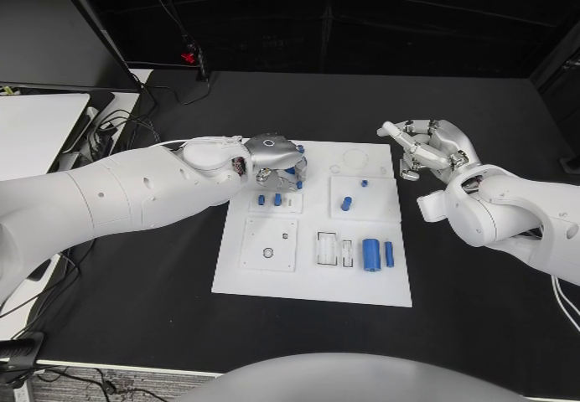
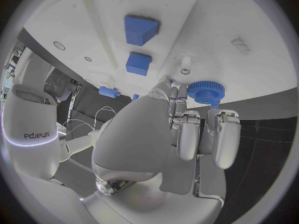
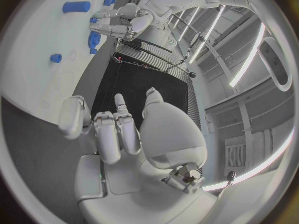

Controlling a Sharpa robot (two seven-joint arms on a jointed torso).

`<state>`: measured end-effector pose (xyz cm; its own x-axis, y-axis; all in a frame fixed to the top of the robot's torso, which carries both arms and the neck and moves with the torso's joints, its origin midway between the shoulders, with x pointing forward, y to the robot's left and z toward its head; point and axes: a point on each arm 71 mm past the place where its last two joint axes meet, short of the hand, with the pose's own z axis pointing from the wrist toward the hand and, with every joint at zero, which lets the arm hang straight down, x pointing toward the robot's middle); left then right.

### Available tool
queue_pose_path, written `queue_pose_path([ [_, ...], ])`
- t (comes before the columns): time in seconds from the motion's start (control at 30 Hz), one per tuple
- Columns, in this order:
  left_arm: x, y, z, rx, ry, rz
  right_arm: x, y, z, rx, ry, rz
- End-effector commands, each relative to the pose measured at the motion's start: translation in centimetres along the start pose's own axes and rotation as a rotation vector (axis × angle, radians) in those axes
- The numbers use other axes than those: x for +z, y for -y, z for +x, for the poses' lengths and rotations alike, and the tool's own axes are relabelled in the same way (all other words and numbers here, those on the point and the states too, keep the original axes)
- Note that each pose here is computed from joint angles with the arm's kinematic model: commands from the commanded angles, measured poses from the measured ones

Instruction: Assemble the parts on the task board

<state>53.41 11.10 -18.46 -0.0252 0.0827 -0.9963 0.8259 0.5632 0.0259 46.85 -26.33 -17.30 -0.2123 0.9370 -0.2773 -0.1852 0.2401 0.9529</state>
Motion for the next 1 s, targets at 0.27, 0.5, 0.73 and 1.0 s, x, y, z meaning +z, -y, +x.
queue_pose_path([
  [0.27, 0.27, 0.23, 0.18, -0.003, -0.027, 0.007, 0.06, -0.11, 0.07, 0.001, -0.006, -0.006],
  [0.5, 0.41, 0.32, 0.23, -0.006, -0.036, 0.009, 0.05, -0.09, 0.06, 0.001, -0.006, -0.004],
  [0.73, 0.41, 0.28, 0.42, -0.013, -0.061, 0.003, 0.05, -0.07, 0.05, 0.005, -0.005, -0.001],
  [1.0, 0.32, 0.19, 0.47, -0.014, -0.067, 0.003, 0.02, -0.05, -0.01, 0.008, -0.002, 0.001],
])
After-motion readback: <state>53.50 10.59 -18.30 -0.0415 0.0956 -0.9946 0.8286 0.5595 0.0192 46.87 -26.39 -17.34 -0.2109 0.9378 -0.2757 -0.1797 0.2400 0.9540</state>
